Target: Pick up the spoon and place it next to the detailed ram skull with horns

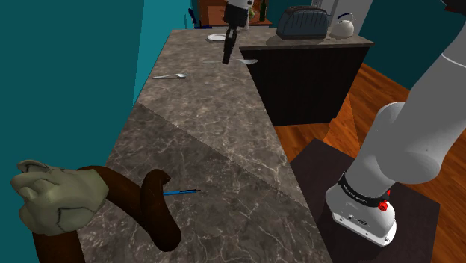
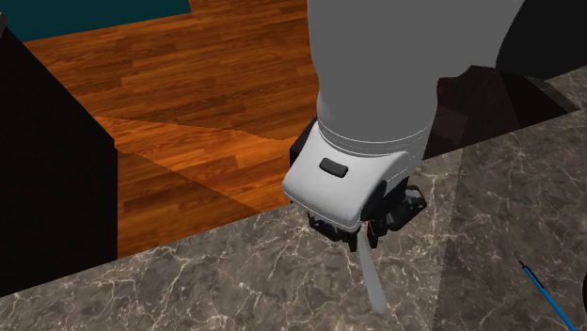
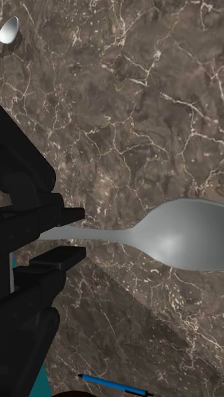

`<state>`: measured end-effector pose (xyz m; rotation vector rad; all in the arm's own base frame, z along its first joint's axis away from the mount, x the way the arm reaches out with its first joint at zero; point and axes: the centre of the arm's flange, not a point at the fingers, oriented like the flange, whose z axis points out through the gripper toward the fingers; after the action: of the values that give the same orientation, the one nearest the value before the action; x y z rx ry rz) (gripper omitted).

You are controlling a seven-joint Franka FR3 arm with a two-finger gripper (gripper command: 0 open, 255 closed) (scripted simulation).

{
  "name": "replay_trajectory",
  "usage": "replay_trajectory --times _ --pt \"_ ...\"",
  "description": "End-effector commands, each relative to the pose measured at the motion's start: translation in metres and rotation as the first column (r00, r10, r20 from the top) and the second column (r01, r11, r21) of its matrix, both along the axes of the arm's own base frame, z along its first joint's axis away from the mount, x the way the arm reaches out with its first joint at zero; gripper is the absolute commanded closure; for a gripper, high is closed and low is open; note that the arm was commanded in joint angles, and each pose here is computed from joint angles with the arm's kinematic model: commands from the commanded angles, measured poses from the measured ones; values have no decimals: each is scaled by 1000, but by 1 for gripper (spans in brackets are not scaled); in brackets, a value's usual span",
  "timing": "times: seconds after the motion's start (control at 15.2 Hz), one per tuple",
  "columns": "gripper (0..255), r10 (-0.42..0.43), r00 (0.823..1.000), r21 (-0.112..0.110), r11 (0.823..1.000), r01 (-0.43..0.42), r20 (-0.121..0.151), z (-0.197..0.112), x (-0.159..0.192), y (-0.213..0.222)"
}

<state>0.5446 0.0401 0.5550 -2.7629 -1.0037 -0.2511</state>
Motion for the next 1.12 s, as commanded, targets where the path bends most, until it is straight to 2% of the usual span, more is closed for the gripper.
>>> replay_trajectory --times 0.0,1.06 --pt "255 0 1000 0 1000 0 0 10 0 1" --pt "255 0 1000 0 1000 0 0 95 0 1"
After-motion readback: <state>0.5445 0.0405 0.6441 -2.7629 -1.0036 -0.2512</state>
